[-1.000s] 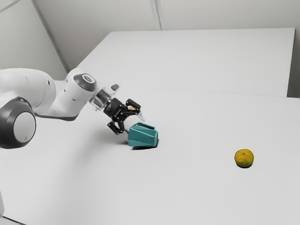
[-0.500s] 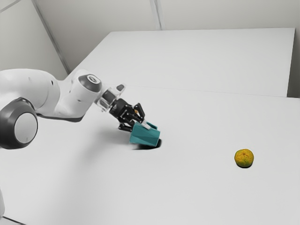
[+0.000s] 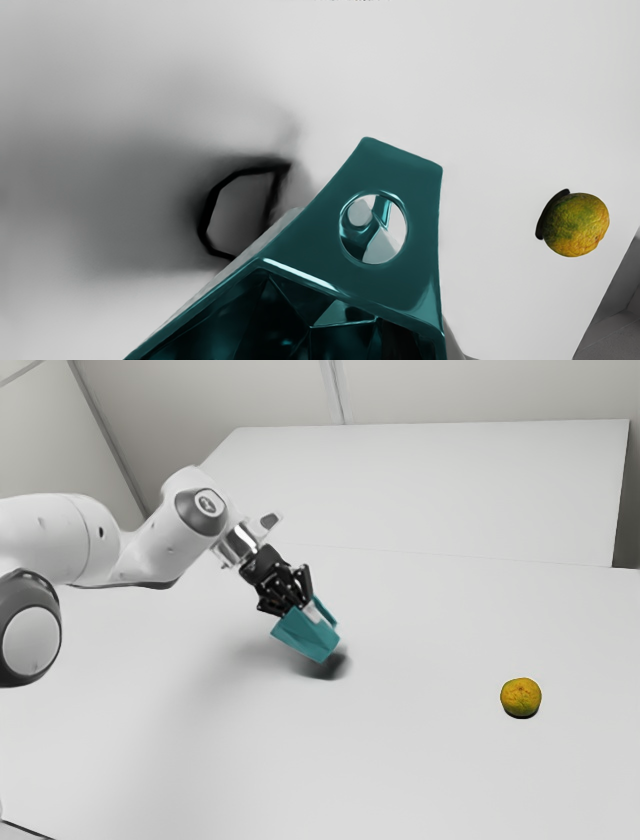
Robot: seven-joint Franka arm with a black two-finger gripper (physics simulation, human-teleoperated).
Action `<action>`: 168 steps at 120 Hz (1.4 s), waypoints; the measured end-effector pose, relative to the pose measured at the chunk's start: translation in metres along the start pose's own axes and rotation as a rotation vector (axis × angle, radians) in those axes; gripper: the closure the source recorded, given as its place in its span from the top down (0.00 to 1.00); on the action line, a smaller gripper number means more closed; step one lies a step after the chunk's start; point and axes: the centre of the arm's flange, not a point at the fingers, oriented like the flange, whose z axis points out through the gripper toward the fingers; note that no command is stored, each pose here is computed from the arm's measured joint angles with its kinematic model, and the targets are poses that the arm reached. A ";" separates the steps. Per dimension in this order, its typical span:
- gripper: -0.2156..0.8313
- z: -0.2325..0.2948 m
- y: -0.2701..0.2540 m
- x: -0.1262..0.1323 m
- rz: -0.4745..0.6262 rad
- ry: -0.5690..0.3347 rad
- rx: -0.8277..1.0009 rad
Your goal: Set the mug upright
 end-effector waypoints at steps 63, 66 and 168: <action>0.04 -0.033 0.003 -0.069 0.233 0.122 0.607; 0.04 -0.032 0.002 -0.071 0.242 0.129 0.627; 0.05 0.012 -0.034 -0.056 0.208 0.181 0.710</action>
